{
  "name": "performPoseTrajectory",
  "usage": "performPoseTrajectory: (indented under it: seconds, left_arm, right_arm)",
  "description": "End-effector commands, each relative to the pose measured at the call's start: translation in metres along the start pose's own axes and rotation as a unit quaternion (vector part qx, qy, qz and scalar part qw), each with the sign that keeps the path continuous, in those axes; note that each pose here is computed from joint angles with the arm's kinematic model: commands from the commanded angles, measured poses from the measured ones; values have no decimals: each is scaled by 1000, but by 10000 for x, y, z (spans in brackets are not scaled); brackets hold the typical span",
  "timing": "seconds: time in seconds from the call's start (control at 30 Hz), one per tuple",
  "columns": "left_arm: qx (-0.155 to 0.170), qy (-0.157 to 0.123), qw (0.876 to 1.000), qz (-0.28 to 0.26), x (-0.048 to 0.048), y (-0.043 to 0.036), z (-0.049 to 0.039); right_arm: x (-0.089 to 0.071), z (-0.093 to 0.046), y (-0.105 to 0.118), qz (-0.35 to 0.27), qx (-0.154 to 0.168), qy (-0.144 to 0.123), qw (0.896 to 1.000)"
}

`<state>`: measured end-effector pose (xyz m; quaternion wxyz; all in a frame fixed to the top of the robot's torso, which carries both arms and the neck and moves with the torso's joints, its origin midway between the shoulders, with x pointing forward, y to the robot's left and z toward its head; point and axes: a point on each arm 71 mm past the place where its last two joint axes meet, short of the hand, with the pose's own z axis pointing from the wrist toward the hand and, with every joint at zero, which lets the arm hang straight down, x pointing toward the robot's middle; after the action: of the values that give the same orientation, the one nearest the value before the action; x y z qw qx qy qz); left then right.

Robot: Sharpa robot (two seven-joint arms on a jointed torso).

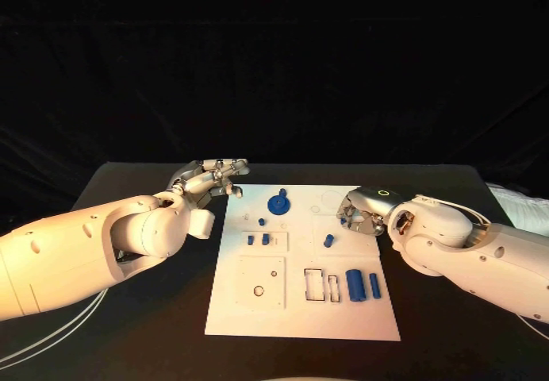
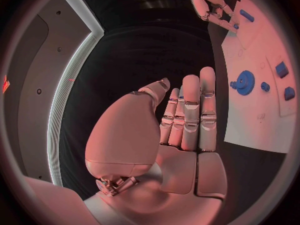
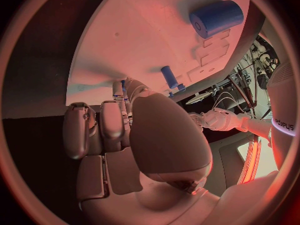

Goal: Assemble the parts on the task board

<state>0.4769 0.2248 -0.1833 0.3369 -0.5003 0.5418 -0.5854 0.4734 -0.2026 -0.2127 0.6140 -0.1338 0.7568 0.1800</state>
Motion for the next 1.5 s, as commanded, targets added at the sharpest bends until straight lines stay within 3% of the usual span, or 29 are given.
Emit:
performPoseTrajectory:
  seconds: [0.03,0.47,0.7,0.83,1.1,1.5]
  left_arm:
    - [5,2,1000,-8,12,-10,-4]
    - [3,4,1000,-9,32,-7,-14]
    - [2,4,1000,-9,41,-7,-21]
    - [2,5,1000,-10,39,-8,-25]
    - [1,8,1000,-11,36,-7,-31]
    - [-2,10,1000,-11,36,-5,-39]
  right_arm:
    - [60,11,28,-10,-4,18,1000]
    - [148,56,52,-36,5,38,999]
    - [145,56,68,-44,6,31,999]
    - [113,47,94,-39,2,10,999]
    - [-6,1,147,-15,-8,-59,998]
    - [-154,-116,148,-3,-7,-86,996]
